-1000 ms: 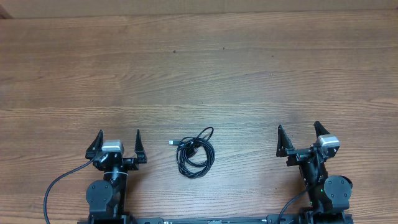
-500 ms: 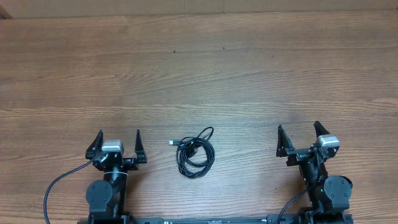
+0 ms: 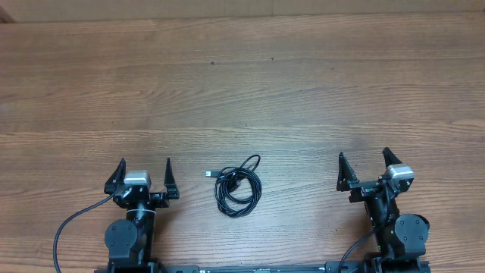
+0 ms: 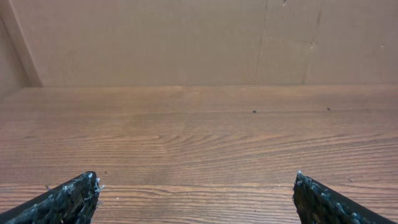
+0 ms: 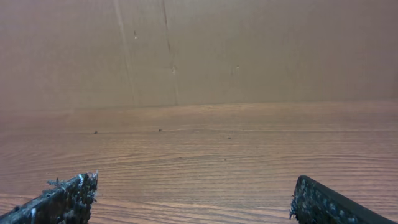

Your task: Untangle cables

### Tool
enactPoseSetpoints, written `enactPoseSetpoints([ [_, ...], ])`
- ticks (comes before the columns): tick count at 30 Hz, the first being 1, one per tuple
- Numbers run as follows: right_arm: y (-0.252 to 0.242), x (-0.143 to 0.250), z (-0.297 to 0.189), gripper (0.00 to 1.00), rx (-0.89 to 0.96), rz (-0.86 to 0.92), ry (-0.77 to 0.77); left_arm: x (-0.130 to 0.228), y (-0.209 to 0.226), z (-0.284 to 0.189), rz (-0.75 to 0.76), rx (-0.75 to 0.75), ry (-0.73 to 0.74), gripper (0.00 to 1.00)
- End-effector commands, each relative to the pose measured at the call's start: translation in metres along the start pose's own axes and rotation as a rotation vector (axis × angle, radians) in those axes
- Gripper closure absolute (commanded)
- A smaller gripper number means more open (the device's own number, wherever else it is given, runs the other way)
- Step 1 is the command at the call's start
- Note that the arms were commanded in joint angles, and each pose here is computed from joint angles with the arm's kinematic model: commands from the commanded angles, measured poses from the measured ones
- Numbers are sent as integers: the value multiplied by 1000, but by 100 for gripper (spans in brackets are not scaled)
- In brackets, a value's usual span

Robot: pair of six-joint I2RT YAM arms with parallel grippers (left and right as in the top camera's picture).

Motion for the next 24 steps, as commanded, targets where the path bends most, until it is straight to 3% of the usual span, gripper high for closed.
enactPoseSetpoints([
  [1,-1,2,0,0,3,2,-4,1,3,0,18,-16,-1,0],
  [24,-1,2,0,0,3,2,-4,-4,4,-4,-64,-10,22,1],
])
Point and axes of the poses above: each gripper's point midway between its finger pads, its own z axis out along the fingers, its own y axis along the line the jaws close on, x = y × z, the point moved 2 cm from there along -z, back along the fingers, and after that the axes turned 15 degrees about z, right-handed, at the moved point
